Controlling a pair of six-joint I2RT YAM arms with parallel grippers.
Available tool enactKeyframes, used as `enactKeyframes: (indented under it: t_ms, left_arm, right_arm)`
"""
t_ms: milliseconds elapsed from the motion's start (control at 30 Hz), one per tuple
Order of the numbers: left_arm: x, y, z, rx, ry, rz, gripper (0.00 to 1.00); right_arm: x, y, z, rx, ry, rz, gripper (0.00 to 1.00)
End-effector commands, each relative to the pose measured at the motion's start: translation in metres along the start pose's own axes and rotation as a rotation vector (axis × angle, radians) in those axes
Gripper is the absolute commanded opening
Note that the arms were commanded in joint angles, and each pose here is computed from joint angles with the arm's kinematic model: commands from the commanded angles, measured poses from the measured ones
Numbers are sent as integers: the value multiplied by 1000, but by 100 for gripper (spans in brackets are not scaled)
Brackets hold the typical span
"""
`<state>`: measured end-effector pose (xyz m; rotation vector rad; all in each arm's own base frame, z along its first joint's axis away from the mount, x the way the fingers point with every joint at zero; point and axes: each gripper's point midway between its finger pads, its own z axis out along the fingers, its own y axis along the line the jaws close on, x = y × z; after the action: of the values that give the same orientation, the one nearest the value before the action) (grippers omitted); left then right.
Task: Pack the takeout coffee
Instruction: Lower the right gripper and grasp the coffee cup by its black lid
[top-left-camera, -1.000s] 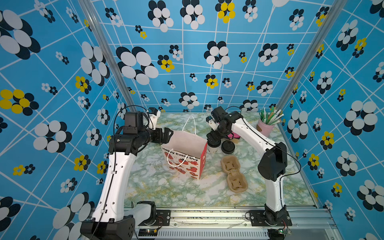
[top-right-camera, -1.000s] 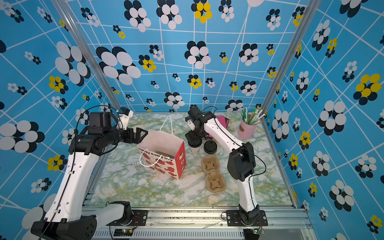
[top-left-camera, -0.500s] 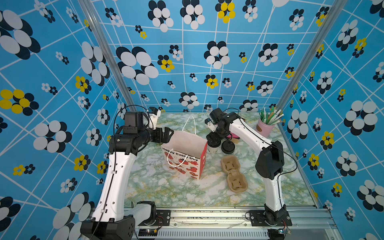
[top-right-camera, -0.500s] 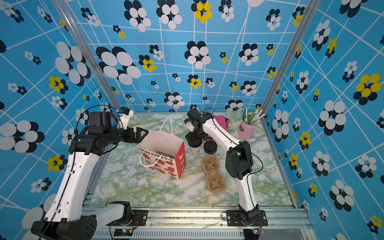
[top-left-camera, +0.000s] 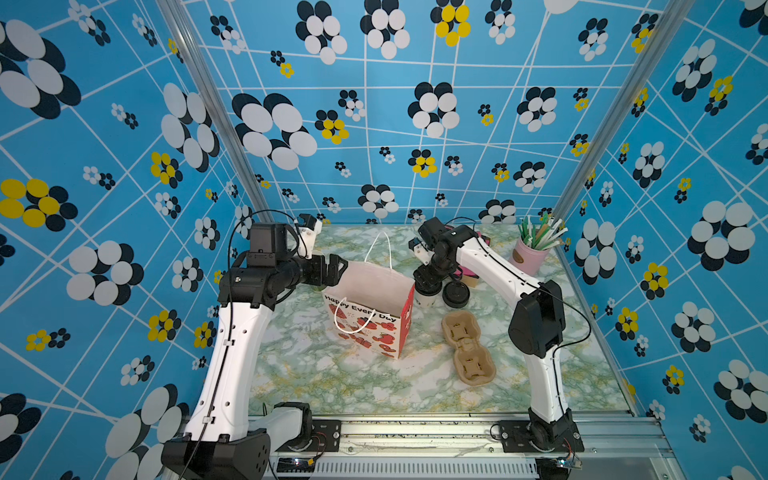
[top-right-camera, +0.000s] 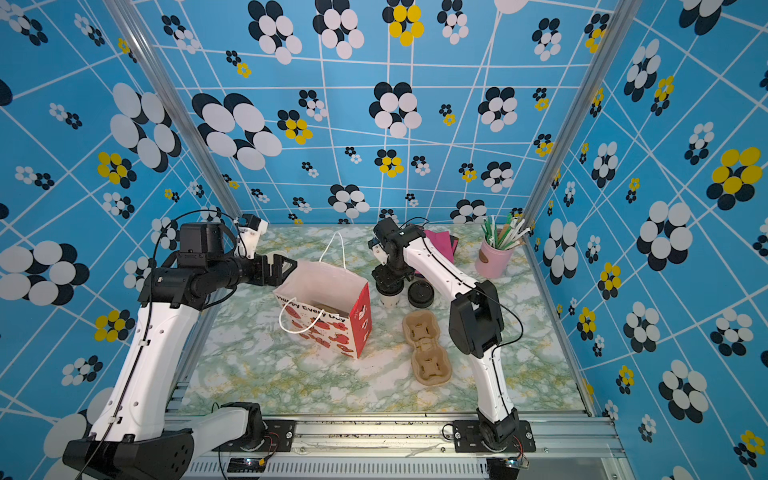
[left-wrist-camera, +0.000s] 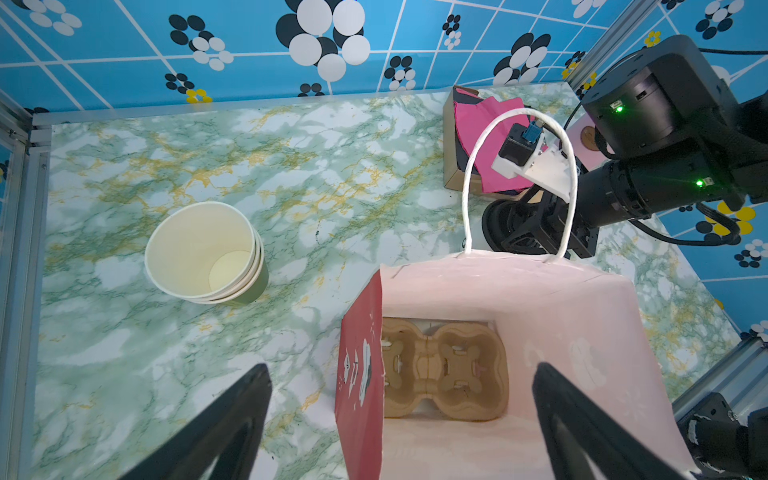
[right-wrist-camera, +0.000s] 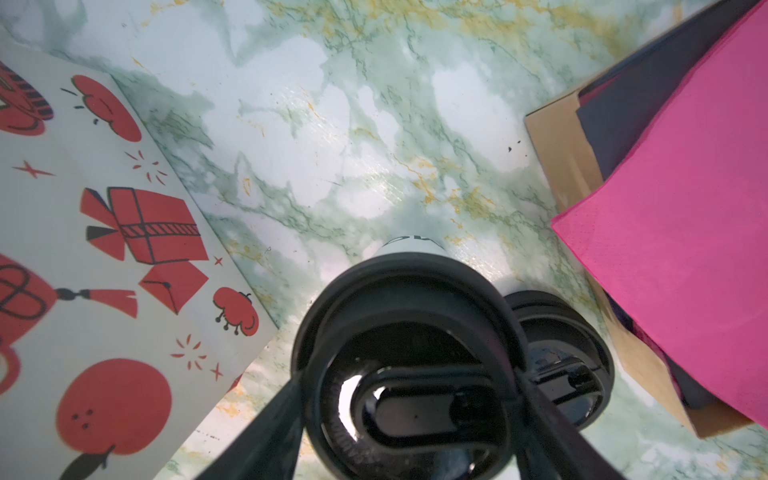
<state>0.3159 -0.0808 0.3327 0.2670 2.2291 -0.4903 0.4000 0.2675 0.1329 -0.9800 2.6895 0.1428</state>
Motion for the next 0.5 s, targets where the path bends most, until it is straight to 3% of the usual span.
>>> enactKeyframes:
  t_ms: [0,467]
  left_arm:
    - [4,0,4,15,11,-15,99]
    - [3,0,6,22,10,-19,99]
  right_arm:
    - [5,-6,10,25,39,3,74]
    - [18,-8,22,53,79,-9,78]
